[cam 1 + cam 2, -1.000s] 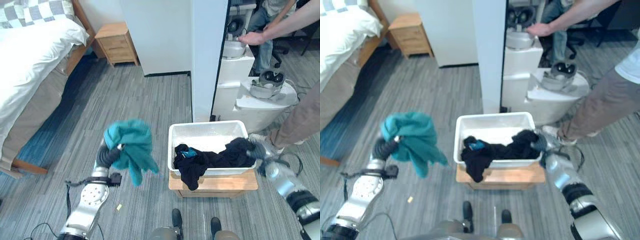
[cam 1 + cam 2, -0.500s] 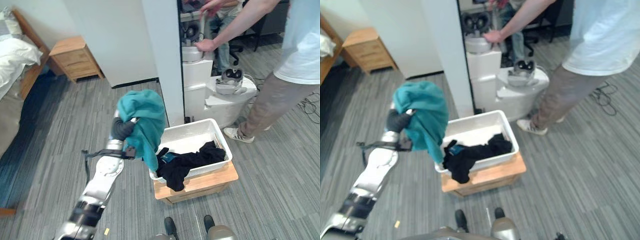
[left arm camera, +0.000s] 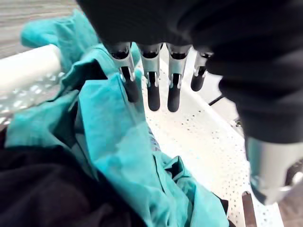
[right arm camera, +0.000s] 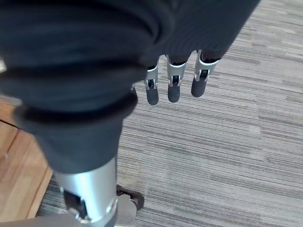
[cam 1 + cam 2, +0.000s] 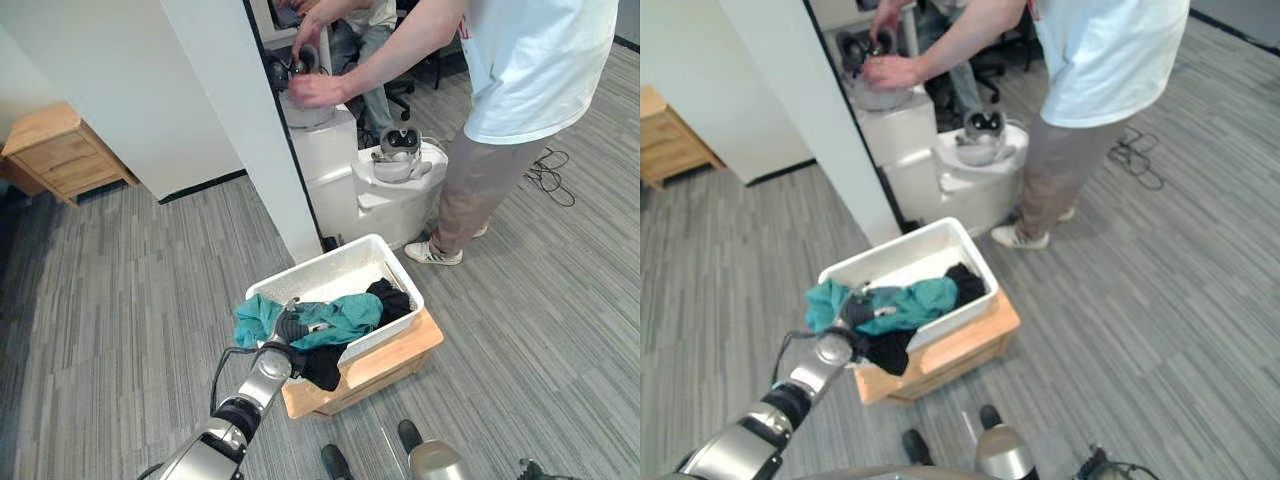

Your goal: Tidy up the quilt and then pick up the clothes from the bed and put them into the laundry hamper.

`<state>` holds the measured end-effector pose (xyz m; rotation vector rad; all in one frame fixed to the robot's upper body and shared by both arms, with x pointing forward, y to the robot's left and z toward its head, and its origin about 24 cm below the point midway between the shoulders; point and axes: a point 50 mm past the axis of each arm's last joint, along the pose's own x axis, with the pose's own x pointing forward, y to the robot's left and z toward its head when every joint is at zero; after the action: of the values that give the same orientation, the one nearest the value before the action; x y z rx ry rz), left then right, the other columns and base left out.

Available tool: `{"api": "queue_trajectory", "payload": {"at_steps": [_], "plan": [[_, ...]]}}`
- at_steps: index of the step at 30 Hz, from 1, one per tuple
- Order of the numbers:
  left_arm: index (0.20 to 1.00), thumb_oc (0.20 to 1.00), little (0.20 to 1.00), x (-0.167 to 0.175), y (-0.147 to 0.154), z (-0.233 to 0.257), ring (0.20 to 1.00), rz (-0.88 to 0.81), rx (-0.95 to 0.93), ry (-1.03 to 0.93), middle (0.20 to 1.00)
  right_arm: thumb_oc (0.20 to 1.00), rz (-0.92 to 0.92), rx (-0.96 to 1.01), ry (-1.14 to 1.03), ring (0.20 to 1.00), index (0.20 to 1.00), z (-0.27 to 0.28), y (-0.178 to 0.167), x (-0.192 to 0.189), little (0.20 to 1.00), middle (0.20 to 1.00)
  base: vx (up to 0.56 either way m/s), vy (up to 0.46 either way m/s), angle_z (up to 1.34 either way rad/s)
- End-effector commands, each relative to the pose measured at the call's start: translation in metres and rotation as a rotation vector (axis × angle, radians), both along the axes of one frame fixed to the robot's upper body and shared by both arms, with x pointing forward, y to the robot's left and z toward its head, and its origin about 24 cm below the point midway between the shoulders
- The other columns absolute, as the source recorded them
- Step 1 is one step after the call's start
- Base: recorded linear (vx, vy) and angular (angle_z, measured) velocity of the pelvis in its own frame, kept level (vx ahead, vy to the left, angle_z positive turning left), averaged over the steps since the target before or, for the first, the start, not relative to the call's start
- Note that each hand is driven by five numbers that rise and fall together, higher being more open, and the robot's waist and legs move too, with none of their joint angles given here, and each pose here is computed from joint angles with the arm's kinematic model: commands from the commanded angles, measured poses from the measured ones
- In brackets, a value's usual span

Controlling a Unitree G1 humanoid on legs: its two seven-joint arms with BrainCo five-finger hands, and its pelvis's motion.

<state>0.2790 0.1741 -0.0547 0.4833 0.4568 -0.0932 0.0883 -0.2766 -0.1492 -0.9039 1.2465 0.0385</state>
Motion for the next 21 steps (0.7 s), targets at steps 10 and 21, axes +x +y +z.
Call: {"api": "queue_trajectory", "payload": {"at_steps": [10, 21], "plan": [[1.0, 1.0, 1.0, -0.027, 0.102, 0.013, 1.0, 0.452, -0.053, -0.13, 1.0, 1.0, -0.022, -0.004, 0.017, 1.0, 1.0, -0.003, 0.004, -0.006, 1.0, 1.0, -0.01, -0.024, 0.19], [1.0, 1.0, 1.0, -0.207, 0.098, -0.1, 1.0, 0.513, 0.12, 0.713, 1.0, 1.0, 0.083, 0.044, -0.133, 1.0, 1.0, 0.009, 0.024, 0.059, 1.0, 1.0, -0.01, 0.029, 0.08]]}}
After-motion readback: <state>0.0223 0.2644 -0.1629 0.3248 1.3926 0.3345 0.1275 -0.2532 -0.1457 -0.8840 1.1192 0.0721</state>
